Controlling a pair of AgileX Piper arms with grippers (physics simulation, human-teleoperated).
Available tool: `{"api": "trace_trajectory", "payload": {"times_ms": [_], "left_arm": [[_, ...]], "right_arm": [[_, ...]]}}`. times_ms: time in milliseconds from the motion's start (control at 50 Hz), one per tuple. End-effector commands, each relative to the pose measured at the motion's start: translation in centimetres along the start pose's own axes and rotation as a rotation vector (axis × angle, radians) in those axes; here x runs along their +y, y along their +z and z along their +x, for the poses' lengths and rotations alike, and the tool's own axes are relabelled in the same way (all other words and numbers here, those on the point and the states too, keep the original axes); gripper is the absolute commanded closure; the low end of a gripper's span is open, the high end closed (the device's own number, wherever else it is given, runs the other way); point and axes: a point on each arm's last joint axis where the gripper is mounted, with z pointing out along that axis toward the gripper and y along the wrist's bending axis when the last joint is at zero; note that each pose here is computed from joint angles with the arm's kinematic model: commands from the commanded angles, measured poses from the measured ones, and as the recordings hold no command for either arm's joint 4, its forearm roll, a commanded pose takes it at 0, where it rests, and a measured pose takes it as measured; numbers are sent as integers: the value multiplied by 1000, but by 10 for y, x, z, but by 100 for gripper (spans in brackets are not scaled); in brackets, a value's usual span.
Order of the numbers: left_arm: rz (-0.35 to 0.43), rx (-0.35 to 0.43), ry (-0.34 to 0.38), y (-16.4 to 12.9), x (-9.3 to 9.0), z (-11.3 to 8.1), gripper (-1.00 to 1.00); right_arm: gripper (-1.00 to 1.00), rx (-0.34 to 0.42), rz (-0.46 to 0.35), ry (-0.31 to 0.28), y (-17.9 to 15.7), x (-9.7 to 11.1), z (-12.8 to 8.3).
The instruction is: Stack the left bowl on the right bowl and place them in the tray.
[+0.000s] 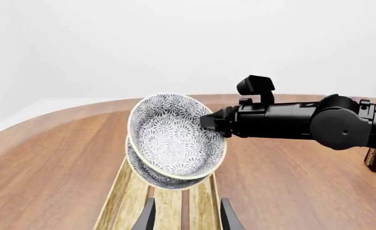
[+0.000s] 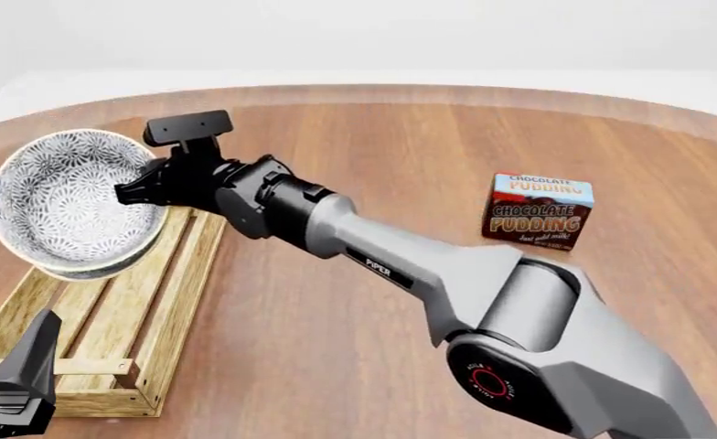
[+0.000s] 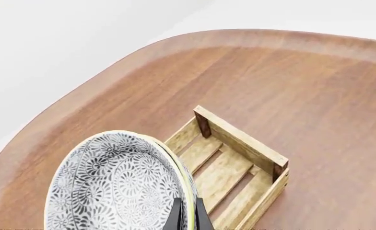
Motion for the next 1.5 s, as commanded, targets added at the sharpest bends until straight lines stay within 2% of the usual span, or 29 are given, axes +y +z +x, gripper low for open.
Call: {"api": "trace_trajectory", "payload": {"times_ms": [20, 500, 800, 1500], "left_arm": [[0, 0, 0, 0, 0, 0, -100], [0, 0, 0, 0, 0, 0, -100], [0, 0, 0, 0, 0, 0, -100], [0, 0, 0, 0, 0, 0, -100]], "right_arm": [[100, -16, -20, 50, -2, 6, -2], [100, -3, -27, 64, 7, 7, 16], [100, 17, -38, 74, 14, 13, 35], [100, 45, -36, 73, 22, 12, 52]]}}
